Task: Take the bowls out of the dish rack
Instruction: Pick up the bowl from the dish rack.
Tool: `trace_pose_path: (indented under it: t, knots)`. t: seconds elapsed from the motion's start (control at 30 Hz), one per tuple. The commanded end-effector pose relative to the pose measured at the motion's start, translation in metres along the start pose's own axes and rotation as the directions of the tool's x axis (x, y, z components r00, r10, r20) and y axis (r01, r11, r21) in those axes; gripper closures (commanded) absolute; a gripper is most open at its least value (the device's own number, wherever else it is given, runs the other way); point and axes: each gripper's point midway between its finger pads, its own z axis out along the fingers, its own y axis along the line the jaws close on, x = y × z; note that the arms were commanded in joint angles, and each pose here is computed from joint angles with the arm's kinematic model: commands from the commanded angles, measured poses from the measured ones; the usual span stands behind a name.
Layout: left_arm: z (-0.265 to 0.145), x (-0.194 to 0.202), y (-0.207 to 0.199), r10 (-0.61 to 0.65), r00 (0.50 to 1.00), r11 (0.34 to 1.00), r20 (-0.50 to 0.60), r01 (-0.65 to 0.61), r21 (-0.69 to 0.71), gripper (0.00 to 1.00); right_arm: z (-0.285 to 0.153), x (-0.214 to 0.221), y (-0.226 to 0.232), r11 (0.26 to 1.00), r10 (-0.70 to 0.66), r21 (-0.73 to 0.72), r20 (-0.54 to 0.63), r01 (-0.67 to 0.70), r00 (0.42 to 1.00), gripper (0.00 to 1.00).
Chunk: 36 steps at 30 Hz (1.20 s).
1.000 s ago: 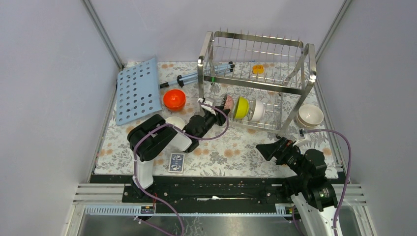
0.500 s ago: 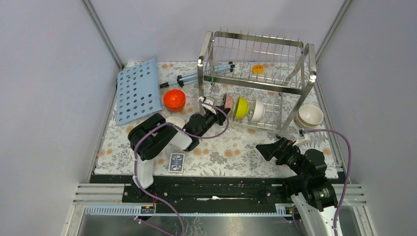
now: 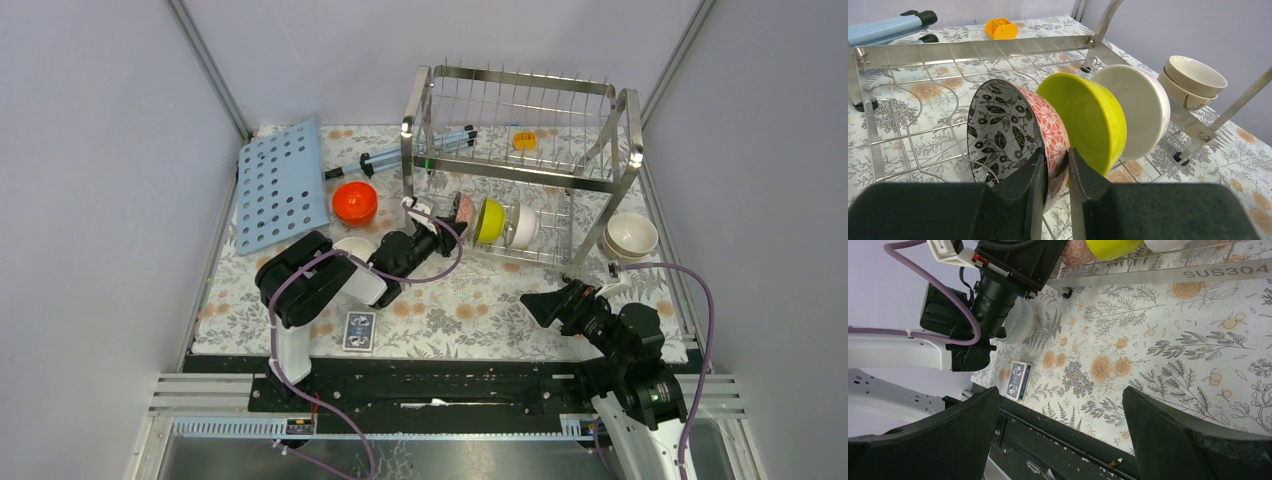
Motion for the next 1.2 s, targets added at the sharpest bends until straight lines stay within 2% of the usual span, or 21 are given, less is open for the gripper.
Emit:
trace_pose_path:
  t: [0.0,0.27,0.47,0.8,1.17]
  knots:
    - [-0.004,-0.073,-0.017,0.017,0.979,0.999,0.204,-0.026,0.04,1.0,-0.002,-0.005,0.009,0.999,-0.03,-0.037,0.018,0.03,0.999,0.01]
    - [-0.011,-0.102,-0.003,-0.021,0.957,0.999,0.29,0.028,-0.021,1.0,-0.002,-0.005,0.008,0.999,-0.027,-0.033,0.02,0.027,0.999,0.01]
    - [-0.016,-0.099,0.001,-0.163,0.937,0.986,0.31,0.16,0.035,1.0,-0.002,-0.005,0.008,0.999,-0.027,-0.031,0.022,0.027,0.999,0.01]
    - [-0.017,-0.093,0.0,-0.304,0.906,0.953,0.295,0.292,0.085,1.0,-0.002,-0.005,0.008,0.999,-0.025,-0.03,0.023,0.026,0.999,0.01]
    - [-0.032,-0.107,0.01,-0.33,0.887,0.943,0.324,0.326,0.067,1.0,-0.002,-0.005,0.008,0.999,-0.026,-0.031,0.022,0.027,0.999,0.01]
